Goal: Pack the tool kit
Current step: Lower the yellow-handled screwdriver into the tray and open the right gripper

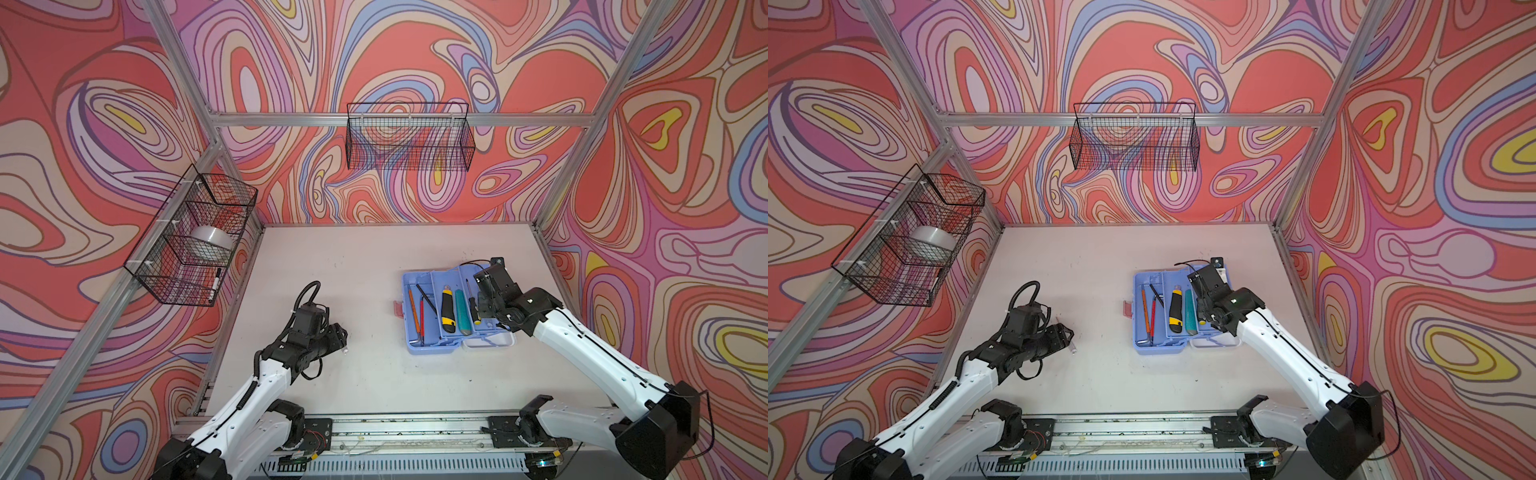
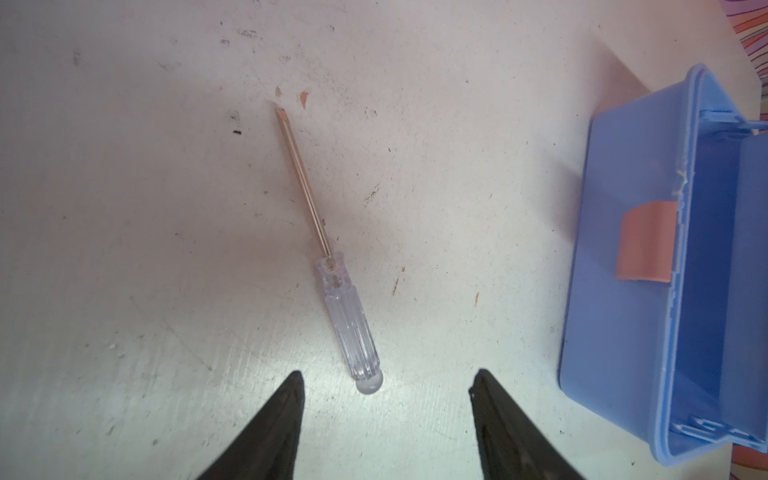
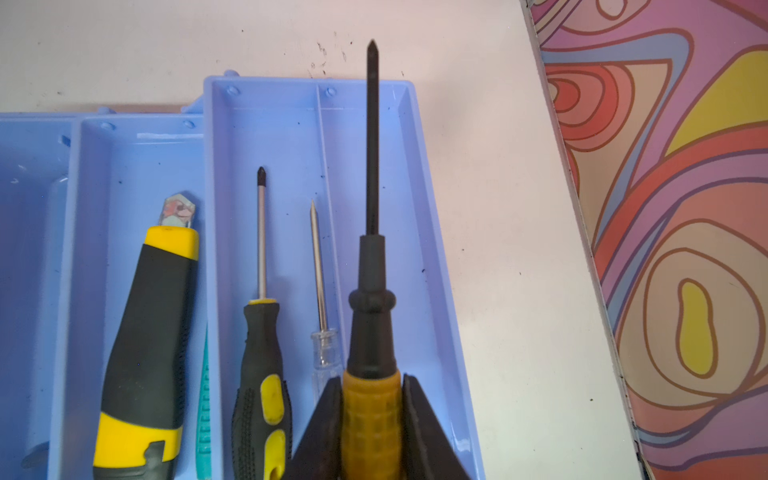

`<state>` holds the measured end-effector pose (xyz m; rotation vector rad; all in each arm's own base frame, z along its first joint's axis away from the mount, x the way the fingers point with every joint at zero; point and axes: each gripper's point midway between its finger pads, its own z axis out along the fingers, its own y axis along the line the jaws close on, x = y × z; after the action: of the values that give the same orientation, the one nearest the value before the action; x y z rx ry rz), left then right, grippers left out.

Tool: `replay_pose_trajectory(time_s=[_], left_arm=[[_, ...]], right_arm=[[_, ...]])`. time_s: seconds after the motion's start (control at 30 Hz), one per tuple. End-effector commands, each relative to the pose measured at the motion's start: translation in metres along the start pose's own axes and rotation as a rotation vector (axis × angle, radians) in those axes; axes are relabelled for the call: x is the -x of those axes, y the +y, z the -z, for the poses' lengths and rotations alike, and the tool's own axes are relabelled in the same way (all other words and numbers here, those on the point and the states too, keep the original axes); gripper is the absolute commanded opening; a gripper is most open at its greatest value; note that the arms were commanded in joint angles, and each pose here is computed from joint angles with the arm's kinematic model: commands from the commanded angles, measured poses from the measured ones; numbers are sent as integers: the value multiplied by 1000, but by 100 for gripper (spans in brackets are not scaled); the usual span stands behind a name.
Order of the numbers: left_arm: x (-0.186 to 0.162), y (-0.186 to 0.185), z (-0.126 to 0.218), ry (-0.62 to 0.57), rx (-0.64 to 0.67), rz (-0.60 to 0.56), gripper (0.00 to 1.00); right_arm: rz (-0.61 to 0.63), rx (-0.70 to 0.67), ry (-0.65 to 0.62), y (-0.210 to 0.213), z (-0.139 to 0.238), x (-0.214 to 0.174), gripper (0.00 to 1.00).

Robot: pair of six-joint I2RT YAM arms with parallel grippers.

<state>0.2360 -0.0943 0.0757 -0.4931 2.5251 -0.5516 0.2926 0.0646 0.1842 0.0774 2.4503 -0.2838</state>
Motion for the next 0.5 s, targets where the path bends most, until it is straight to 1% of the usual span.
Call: replay_pose_trajectory(time_s=[0.0, 0.47], left_arm=[[-1, 4, -2, -6, 11, -3, 65], [-4, 5, -2, -7, 7, -4, 65]], right_arm=[[20, -51, 11, -7, -7, -3, 15], [46, -107, 52, -10, -17, -11, 17]])
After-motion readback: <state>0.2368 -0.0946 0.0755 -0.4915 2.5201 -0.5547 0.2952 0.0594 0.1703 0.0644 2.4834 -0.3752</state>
